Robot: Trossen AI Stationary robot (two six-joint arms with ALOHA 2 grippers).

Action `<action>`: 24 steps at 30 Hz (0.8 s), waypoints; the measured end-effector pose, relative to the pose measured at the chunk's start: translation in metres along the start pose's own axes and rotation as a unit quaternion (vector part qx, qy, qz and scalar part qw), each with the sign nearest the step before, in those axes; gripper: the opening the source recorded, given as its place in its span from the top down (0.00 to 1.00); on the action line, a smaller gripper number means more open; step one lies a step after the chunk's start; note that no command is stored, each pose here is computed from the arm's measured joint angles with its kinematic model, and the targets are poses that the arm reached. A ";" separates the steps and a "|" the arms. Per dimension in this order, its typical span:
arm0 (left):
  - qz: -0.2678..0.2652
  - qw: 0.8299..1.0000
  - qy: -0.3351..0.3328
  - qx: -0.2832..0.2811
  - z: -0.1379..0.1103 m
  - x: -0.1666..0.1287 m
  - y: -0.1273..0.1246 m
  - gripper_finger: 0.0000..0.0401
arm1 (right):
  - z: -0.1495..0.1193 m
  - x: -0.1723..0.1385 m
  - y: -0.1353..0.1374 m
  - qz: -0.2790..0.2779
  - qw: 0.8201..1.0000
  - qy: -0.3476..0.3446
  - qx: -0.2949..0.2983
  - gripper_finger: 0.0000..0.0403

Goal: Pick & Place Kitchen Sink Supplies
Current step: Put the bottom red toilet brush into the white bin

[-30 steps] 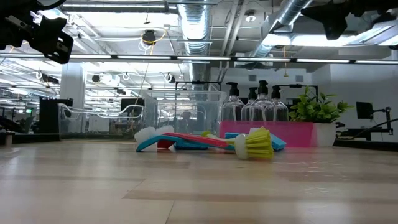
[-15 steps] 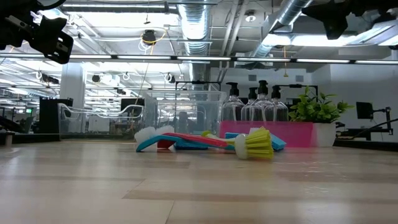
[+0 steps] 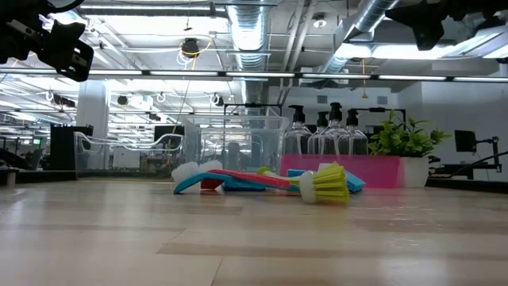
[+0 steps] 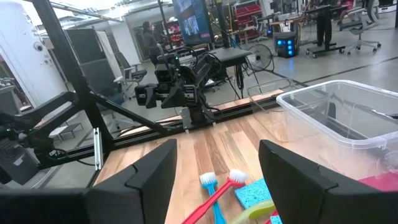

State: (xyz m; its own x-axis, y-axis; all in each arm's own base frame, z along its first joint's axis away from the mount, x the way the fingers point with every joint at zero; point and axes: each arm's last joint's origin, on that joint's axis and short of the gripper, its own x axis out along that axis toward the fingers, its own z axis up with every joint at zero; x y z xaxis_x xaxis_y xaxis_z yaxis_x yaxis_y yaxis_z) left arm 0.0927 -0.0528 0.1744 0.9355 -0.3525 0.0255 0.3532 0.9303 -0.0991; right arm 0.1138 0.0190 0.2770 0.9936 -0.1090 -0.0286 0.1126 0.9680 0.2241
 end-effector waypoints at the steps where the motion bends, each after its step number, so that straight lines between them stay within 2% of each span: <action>1: 0.000 1.000 0.000 0.000 0.000 0.000 0.000 0.50 | 0.000 0.000 0.000 0.000 1.000 0.000 0.000 0.45; 13: 0.000 1.000 0.000 0.000 0.000 0.000 0.000 0.50 | 0.001 -0.002 -0.001 0.002 1.000 -0.006 0.002 0.45; 19: 0.000 1.000 0.000 0.000 0.000 0.000 0.000 0.50 | 0.001 -0.021 -0.008 0.002 1.000 -0.008 0.003 0.45; 24: 0.000 1.000 0.000 0.000 0.000 0.000 0.000 0.50 | -0.009 -0.044 -0.019 -0.002 1.000 0.012 -0.018 0.45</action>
State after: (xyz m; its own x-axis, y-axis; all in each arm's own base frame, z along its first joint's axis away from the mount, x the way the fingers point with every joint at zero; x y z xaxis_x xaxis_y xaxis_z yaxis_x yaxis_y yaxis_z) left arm 0.0927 -0.0528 0.1744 0.9357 -0.3519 0.0255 0.3527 0.9305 -0.0991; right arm 0.0683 0.0071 0.2651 0.9927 -0.1088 -0.0524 0.1168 0.9751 0.1884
